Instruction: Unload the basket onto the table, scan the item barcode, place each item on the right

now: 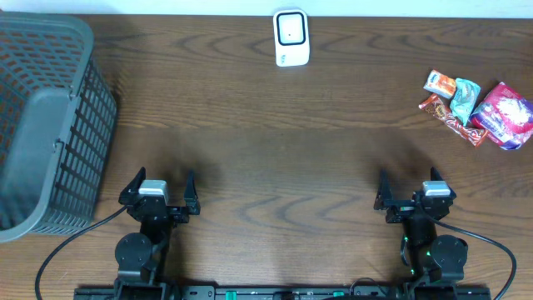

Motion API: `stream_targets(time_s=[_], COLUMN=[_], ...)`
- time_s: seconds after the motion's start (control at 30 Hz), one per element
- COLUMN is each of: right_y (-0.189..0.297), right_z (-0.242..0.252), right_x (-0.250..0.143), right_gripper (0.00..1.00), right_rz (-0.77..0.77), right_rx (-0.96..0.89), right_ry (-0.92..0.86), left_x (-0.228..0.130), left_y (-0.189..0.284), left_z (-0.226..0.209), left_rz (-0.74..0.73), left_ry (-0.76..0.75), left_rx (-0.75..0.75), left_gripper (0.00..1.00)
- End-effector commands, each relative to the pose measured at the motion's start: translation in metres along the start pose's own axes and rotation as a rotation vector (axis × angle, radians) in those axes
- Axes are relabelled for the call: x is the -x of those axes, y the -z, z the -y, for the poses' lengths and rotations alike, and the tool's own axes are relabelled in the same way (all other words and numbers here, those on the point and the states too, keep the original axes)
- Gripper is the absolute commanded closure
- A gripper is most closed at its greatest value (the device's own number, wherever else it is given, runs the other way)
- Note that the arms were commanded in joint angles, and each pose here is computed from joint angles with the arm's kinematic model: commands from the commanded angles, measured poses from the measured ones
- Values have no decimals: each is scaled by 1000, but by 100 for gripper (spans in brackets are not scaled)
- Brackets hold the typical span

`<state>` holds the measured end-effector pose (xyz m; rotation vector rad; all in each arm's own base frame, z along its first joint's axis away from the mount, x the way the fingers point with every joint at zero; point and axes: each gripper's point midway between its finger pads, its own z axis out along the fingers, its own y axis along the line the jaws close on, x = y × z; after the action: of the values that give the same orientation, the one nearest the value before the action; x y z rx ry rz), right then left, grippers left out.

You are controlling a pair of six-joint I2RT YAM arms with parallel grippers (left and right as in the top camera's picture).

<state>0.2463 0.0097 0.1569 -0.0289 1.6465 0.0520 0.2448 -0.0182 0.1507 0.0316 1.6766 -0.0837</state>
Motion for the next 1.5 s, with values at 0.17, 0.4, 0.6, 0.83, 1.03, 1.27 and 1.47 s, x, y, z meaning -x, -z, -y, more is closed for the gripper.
stream_targets(time_s=[0.17, 0.4, 0.6, 0.83, 1.03, 1.27, 1.47], right_y=[0, 0, 0, 0, 0, 0, 0], right_z=[-1, -1, -1, -1, -1, -1, -1], right_x=[0, 0, 0, 0, 0, 0, 0], right_gripper=[1, 1, 1, 1, 1, 1, 1], right_rz=[2, 2, 2, 2, 2, 2, 2], right_rx=[1, 1, 1, 1, 1, 1, 1], right_ry=[11, 11, 11, 11, 11, 11, 11], left_x=[-15, -15, -15, -15, -14, -14, -14], left_y=[0, 0, 0, 0, 0, 0, 0], left_z=[-4, -4, -4, -4, -4, -4, -4], left_rz=[-51, -50, -50, -50, -50, -46, -46], left_ry=[6, 51, 46, 35, 28, 28, 28], left_rx=[20, 20, 21, 21, 20, 20, 20], left_gripper=[2, 2, 2, 2, 2, 2, 2])
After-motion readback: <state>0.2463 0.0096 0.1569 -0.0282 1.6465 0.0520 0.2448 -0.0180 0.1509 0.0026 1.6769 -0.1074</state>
